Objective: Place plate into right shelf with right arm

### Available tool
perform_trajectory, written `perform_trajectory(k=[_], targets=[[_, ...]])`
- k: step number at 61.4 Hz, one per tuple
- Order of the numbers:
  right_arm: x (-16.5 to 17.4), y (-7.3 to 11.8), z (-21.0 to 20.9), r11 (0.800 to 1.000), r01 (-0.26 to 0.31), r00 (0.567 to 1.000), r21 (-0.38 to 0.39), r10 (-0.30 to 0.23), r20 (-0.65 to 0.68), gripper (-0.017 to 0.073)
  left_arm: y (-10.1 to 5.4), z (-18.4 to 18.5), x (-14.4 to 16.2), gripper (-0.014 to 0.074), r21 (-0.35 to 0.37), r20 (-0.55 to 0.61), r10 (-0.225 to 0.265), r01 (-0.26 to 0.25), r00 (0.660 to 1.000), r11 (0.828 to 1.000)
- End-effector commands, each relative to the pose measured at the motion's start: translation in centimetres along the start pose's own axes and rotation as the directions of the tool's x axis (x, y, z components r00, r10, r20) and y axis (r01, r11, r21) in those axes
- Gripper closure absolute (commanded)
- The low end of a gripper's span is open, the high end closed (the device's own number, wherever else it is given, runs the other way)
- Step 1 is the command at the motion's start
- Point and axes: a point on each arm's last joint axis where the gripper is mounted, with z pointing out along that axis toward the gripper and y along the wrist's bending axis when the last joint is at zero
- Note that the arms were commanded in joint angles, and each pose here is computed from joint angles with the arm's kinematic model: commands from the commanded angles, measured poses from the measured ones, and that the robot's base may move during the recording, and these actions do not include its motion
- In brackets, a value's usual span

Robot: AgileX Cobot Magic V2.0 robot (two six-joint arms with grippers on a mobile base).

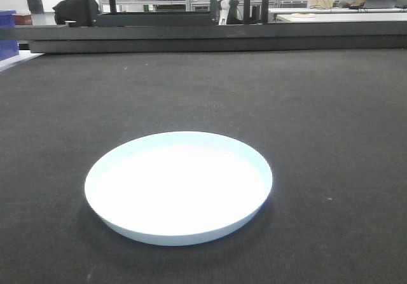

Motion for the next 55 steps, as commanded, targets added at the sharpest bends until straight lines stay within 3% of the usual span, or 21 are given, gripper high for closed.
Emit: perform_trajectory(k=[1, 16, 24, 29, 42, 48, 55], targets=[[-1.4, 0.1, -0.3, 1.0, 0.009, 0.993, -0.01, -0.008, 0.117, 0.0505, 0.1, -0.1, -0.5, 0.0722, -0.011, 0.089, -0.015, 0.016, 0.996, 1.0], [-1.6, 0.2, -0.3, 1.0, 0.013, 0.99, -0.013, -0.011, 0.142, 0.0505, 0.1, -0.1, -0.5, 0.0722, -0.011, 0.089, -0.015, 0.016, 0.996, 1.0], [-2.8, 0.3, -0.6, 1.0, 0.016, 0.963, -0.026, -0.009, 0.27, 0.0505, 0.1, -0.1, -0.5, 0.0722, -0.011, 0.089, -0.015, 0.016, 0.996, 1.0], [-4.4, 0.5, -1.0, 0.999, 0.02, 0.927, -0.037, -0.005, 0.375, 0.0505, 0.1, -0.1, -0.5, 0.0722, -0.011, 0.089, -0.015, 0.016, 0.996, 1.0], [-10.5, 1.0, -2.8, 0.999, 0.021, 0.889, -0.041, 0.0, 0.458, 0.0505, 0.1, -0.1, -0.5, 0.0722, -0.011, 0.089, -0.015, 0.016, 0.996, 1.0], [-13.3, 1.2, -3.1, 0.999, 0.019, 0.905, -0.036, -0.002, 0.425, 0.0505, 0.1, -0.1, -0.5, 0.0722, -0.011, 0.089, -0.015, 0.016, 0.996, 1.0], [-15.8, 1.4, -2.1, 1.0, 0.012, 0.967, -0.017, -0.007, 0.256, 0.0505, 0.1, -0.1, -0.5, 0.0722, -0.011, 0.089, -0.015, 0.016, 0.996, 1.0]])
